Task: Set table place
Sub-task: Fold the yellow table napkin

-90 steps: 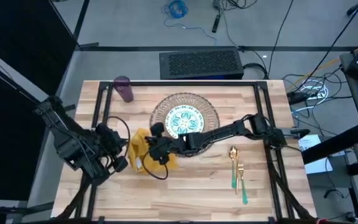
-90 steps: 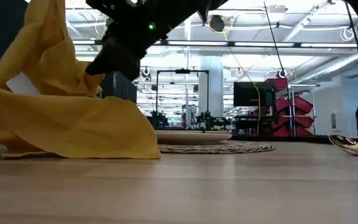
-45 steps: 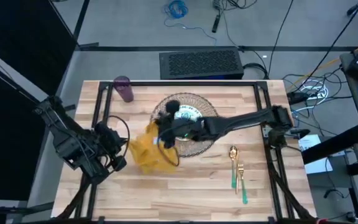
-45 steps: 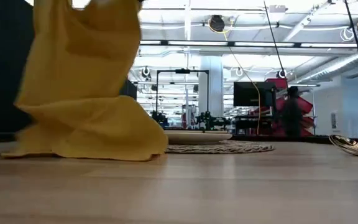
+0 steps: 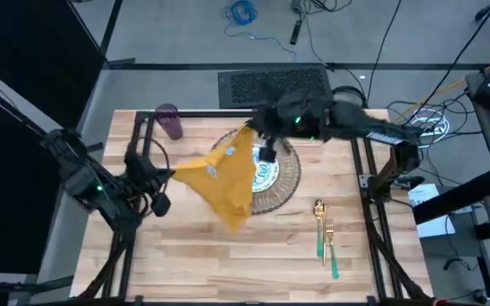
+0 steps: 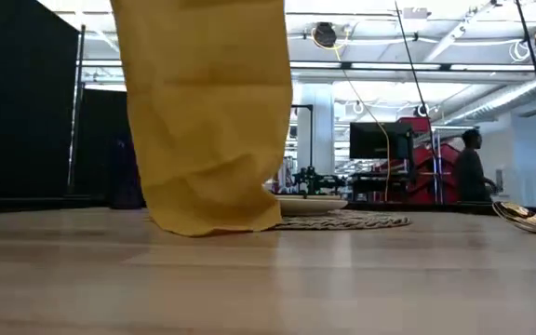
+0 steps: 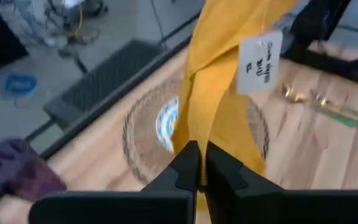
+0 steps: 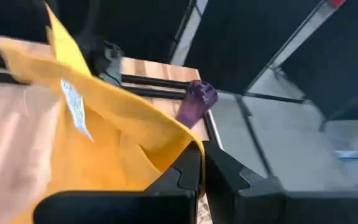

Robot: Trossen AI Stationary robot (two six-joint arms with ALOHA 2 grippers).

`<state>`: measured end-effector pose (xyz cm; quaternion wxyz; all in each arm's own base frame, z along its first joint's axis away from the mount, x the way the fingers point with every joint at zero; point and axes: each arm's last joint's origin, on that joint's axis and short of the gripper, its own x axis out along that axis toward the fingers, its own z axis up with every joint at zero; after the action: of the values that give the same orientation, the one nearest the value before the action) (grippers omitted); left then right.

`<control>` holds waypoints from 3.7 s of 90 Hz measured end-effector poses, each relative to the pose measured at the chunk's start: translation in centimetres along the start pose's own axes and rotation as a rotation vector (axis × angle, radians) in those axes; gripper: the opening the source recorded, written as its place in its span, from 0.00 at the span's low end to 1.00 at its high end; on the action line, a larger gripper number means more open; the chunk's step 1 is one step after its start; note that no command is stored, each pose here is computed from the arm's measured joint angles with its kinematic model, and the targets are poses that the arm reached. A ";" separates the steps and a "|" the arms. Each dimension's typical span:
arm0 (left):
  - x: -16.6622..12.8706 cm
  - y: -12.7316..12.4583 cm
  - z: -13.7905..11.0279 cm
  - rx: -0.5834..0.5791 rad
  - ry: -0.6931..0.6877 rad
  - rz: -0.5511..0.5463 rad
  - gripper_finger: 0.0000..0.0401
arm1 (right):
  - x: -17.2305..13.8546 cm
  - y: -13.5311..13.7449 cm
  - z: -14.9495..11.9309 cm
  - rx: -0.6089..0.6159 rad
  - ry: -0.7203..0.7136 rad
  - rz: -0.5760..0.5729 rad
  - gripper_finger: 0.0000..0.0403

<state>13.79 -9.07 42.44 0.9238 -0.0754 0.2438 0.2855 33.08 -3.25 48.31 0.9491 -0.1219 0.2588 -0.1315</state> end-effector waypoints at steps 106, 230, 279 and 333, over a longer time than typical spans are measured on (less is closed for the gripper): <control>-5.7 -3.7 4.3 0.094 -0.071 -0.352 0.00 | -3.2 6.7 -0.2 0.203 0.233 0.130 0.00; 2.4 -26.1 -18.4 0.127 0.483 -0.064 0.00 | 13.8 21.6 -16.7 0.161 0.394 0.402 0.42; 3.0 -25.6 -18.0 0.142 0.504 -0.013 0.00 | 19.0 22.3 -18.1 0.204 0.334 0.596 0.42; 3.0 -25.6 -18.0 0.146 0.503 -0.011 0.00 | 19.7 22.6 -19.3 0.243 0.409 0.606 0.42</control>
<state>23.07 -33.74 25.28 0.8386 -0.0787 0.4854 0.2342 43.62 8.57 16.34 0.8813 0.1021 0.4496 0.1035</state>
